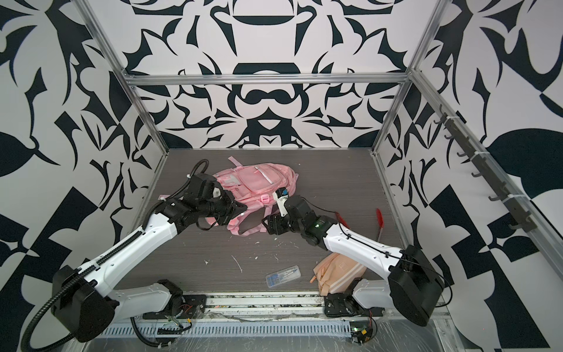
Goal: Pack books, pencil case, and school supplies into a backpack
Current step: Zip the student bag at the center of the table.
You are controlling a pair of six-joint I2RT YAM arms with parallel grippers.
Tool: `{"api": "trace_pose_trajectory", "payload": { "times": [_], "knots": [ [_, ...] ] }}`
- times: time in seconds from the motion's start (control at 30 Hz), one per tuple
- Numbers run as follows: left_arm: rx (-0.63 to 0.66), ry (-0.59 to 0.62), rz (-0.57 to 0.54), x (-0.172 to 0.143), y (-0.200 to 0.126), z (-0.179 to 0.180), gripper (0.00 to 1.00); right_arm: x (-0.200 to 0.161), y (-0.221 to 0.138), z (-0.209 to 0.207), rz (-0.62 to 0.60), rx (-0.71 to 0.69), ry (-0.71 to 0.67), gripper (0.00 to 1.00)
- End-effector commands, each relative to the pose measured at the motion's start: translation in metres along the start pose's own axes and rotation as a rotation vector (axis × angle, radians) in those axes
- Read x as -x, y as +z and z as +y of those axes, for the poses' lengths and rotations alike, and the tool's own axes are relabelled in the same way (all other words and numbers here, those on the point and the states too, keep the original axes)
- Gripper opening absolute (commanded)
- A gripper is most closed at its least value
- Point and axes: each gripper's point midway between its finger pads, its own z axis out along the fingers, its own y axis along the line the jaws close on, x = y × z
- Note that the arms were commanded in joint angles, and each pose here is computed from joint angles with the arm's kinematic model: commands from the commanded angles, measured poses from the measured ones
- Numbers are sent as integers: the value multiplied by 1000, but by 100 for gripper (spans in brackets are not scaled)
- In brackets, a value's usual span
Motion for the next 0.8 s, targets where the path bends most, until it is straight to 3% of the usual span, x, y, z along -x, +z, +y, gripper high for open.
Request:
{"api": "trace_pose_trajectory", "payload": {
  "times": [0.0,0.47,0.67,0.77],
  "knots": [
    [-121,52,16,-6,-9,-38,0,18,-4,-9,-80,-31,43,74],
    [-147,64,38,-16,-8,-41,0,25,21,-5,-37,54,-25,71],
    [-149,57,43,-18,-7,-40,0,38,27,2,-42,89,-26,42],
    [-152,60,42,-19,-8,-40,0,42,25,4,-55,93,-32,42]
  ]
}}
